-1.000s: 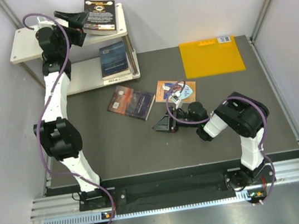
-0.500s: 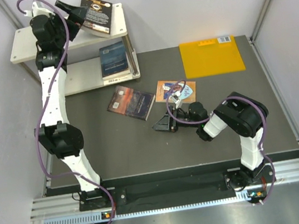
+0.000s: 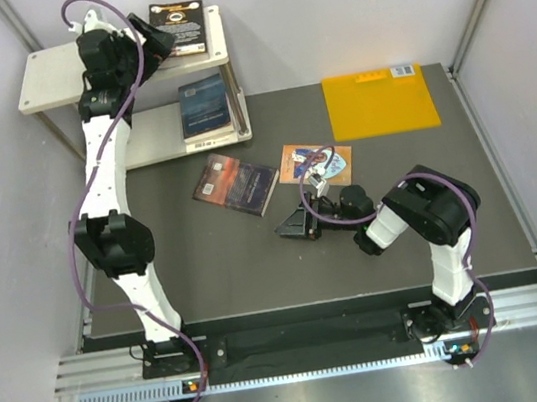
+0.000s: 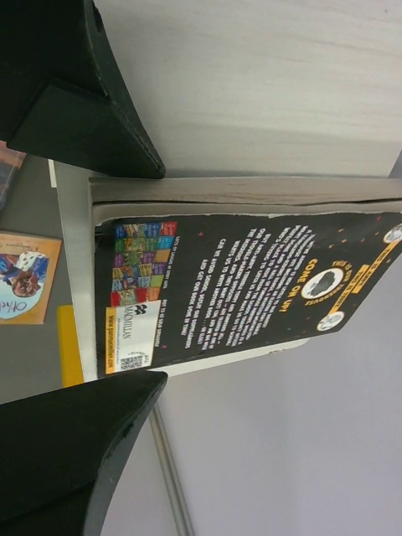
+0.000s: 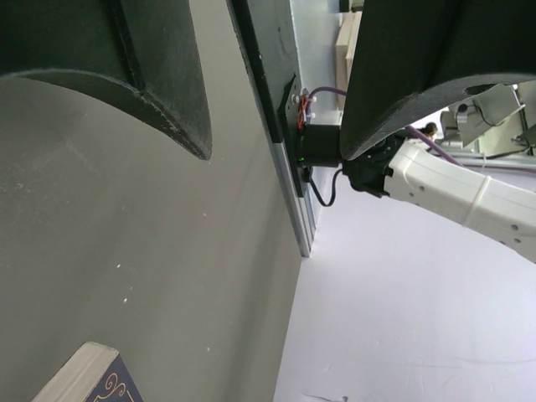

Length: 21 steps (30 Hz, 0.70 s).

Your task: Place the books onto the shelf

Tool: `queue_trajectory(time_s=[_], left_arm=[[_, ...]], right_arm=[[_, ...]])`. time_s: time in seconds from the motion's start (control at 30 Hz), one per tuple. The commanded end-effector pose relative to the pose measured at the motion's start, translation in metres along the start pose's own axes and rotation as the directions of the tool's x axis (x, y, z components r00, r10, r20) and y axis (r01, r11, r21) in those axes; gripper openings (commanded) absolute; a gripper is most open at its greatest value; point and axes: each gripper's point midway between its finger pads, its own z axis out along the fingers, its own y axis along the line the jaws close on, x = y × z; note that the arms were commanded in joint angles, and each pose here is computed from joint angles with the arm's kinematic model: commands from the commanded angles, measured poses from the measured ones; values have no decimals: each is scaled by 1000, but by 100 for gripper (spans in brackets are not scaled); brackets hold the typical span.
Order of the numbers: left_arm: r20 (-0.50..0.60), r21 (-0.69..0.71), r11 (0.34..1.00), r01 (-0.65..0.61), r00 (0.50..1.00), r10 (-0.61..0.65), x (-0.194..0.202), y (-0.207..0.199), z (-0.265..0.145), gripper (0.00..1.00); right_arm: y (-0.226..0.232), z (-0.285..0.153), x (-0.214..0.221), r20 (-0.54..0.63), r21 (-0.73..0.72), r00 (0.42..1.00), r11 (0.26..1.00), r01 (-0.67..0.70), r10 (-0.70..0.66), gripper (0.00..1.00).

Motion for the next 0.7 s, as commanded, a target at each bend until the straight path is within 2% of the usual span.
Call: queue_trajectory(time_s=[0.0, 0.13, 0.47, 0.67], left_arm=[[59, 29, 991, -128, 990, 126, -17, -28, -12, 99], [90, -22, 981, -192, 977, 193, -21, -31, -19, 99], [178, -230, 952, -201, 953, 244, -46, -4, -33, 99], [216, -260, 935, -243, 929, 302, -55, -3, -45, 99]], right_arm=[[13, 0, -6, 24, -68, 998, 996, 52, -50, 63], [13, -1, -6, 24, -70, 998, 996, 52, -50, 63], [15, -2, -6, 25, -79, 999, 996, 49, -48, 63], [15, -2, -6, 25, -82, 999, 996, 47, -45, 63]])
